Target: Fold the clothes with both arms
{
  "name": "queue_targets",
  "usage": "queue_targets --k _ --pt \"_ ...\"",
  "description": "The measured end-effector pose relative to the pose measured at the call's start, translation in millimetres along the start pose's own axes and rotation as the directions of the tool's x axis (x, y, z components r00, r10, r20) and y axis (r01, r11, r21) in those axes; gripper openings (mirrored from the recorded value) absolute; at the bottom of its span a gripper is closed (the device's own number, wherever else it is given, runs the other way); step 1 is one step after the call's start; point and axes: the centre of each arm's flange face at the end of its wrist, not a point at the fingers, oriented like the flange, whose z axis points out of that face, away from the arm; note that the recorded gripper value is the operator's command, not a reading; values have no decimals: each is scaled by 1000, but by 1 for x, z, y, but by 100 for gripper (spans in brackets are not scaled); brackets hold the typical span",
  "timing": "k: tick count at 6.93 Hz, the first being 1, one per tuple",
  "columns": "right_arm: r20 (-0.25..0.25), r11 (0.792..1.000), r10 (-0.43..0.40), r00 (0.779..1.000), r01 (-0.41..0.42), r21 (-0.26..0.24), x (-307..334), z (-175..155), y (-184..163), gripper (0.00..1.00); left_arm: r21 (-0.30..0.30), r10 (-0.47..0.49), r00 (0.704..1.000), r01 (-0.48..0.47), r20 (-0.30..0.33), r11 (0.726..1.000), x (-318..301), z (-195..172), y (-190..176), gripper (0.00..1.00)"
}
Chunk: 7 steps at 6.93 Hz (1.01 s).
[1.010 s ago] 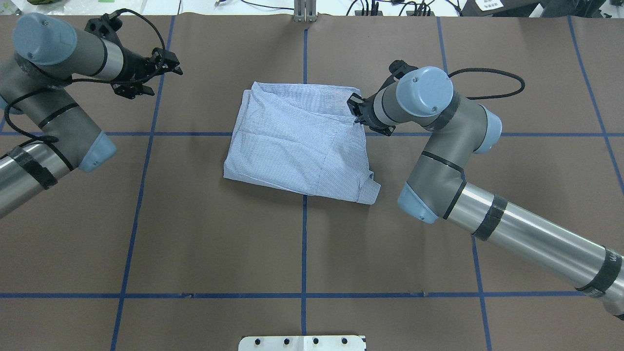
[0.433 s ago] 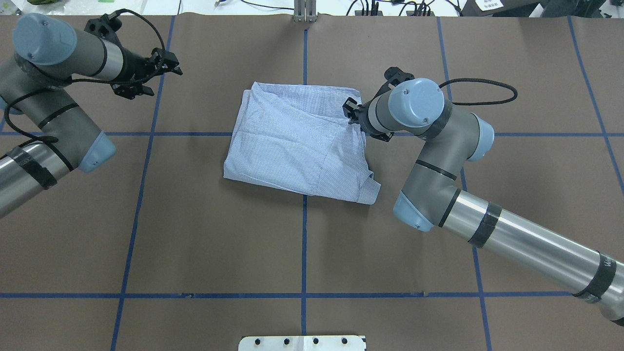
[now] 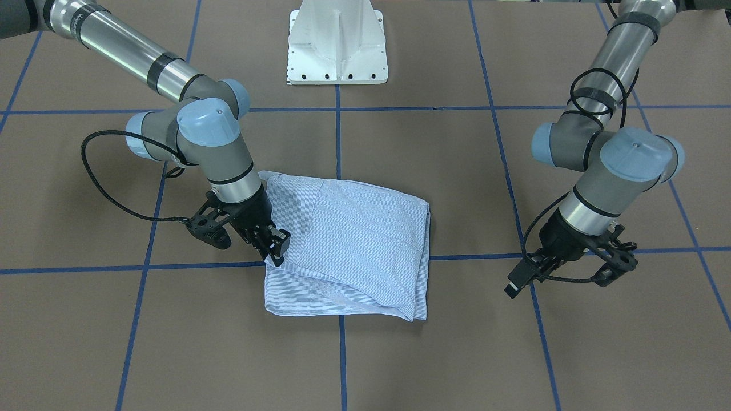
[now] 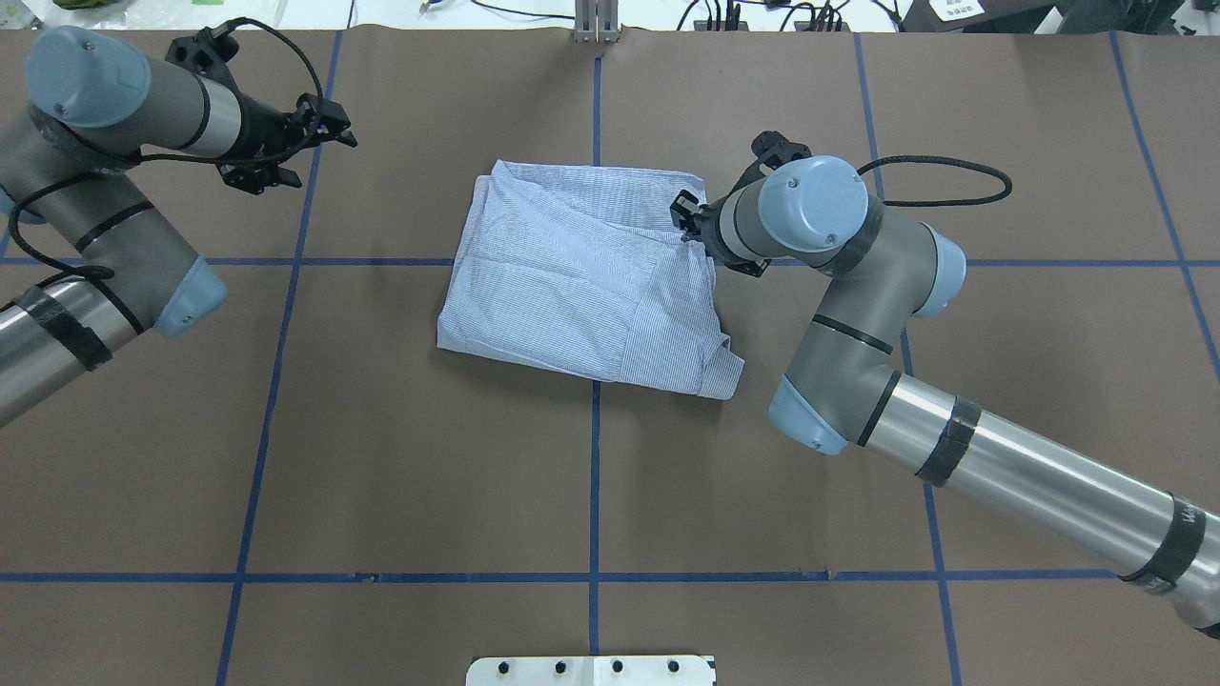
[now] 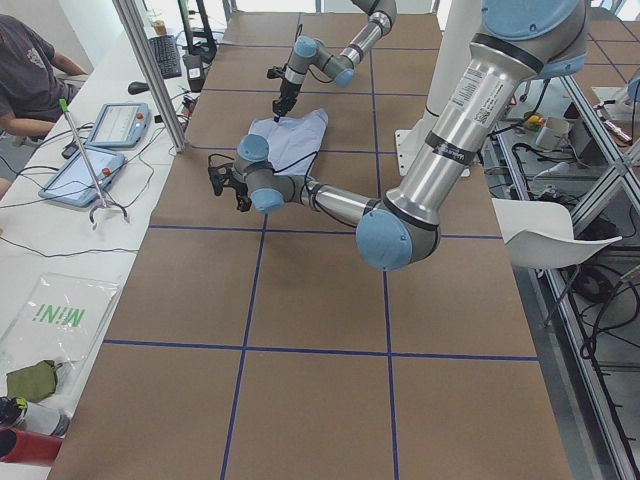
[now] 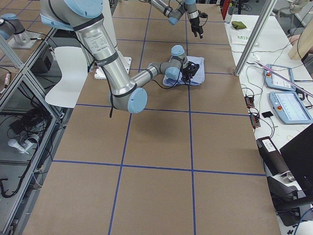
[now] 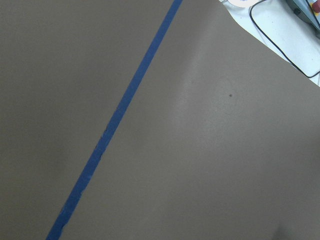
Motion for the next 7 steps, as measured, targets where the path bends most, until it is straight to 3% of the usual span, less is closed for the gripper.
queue_targets --k 1,2,3,7 --pt "1 1000 -1 1000 1 15 1 0 -2 26 0 0 1000 0 0 1000 0 0 0 100" --pt "2 1000 -1 1000 1 29 2 0 -3 6 0 0 1000 0 0 1000 0 0 0 100" --pt "3 999 -2 1000 1 36 2 0 -3 0 0 -1 1000 1 1 1000 0 0 0 100" --pt "11 999 -4 1000 4 40 -1 -3 -3 0 -1 1 1000 -1 2 1000 -1 1 0 100"
